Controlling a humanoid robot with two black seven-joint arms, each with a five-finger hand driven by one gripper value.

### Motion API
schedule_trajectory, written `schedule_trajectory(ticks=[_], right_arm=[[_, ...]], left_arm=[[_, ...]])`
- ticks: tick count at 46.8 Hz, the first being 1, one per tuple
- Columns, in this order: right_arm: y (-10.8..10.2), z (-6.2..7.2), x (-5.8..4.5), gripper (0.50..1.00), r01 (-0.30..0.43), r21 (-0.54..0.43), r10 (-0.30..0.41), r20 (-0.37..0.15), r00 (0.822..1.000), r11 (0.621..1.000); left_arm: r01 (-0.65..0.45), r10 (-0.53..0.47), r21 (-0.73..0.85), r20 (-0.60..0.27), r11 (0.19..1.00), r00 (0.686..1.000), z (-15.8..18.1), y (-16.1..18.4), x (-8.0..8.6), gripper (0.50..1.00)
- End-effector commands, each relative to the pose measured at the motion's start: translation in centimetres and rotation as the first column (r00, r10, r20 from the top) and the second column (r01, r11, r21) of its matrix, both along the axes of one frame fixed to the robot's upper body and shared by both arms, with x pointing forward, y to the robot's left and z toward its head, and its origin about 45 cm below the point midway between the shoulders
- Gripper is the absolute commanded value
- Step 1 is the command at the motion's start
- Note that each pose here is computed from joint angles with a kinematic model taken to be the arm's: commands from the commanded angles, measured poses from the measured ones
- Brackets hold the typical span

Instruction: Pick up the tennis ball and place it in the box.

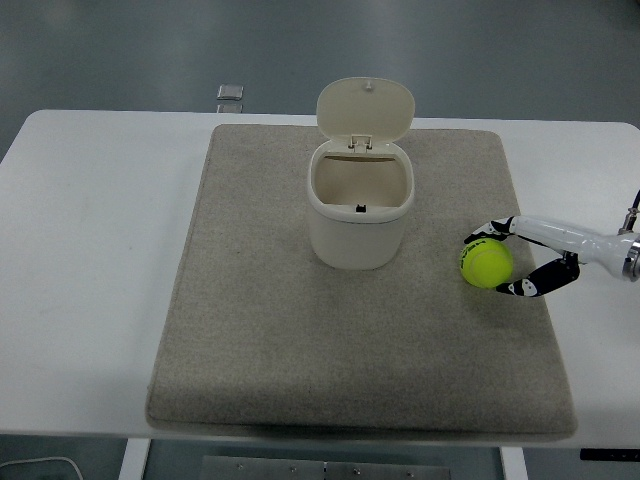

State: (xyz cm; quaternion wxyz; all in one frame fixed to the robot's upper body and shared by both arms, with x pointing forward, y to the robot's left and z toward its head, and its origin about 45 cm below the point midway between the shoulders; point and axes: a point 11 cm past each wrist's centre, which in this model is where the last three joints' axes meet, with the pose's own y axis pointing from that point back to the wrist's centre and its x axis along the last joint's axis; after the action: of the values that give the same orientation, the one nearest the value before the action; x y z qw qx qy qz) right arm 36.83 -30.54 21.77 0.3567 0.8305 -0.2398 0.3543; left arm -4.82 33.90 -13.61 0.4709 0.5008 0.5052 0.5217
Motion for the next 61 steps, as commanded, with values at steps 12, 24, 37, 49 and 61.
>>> schedule_trajectory(ticks=[12, 24, 37, 49, 61], right_arm=[[0.0, 1.0, 0.3, 0.5, -0.006, 0.028, 0.006, -0.003, 1.0, 1.0], [-0.2, 3.9, 1.1, 0.5, 0.02, 0.127, -0.015, -0.044, 0.999, 0.992], [1.1, 9.8, 2.9, 0.5, -0.008, 0.238, 0.022, -0.056, 0.998, 0.971], [5.7, 12.0, 3.9, 0.5, -0.102, 0.263, 0.11, -0.014, 0.994, 0.959], [9.4, 13.1, 3.4, 0.5, -0.192, 0.288, 0.197, 0.012, 0.98, 0.938]], left_arm=[[0.0, 0.0, 0.001, 0.0, 1.0, 1.0, 0.0, 0.0, 0.0, 0.992], [0.0, 0.0, 0.001, 0.0, 1.0, 1.0, 0.0, 0.0, 0.0, 0.992], [0.0, 0.0, 0.001, 0.0, 1.0, 1.0, 0.0, 0.0, 0.0, 0.992], [0.0, 0.0, 0.001, 0.0, 1.0, 1.0, 0.0, 0.0, 0.0, 0.992], [0.0, 0.0, 0.001, -0.001, 1.0, 1.0, 0.0, 0.0, 0.0, 0.992]])
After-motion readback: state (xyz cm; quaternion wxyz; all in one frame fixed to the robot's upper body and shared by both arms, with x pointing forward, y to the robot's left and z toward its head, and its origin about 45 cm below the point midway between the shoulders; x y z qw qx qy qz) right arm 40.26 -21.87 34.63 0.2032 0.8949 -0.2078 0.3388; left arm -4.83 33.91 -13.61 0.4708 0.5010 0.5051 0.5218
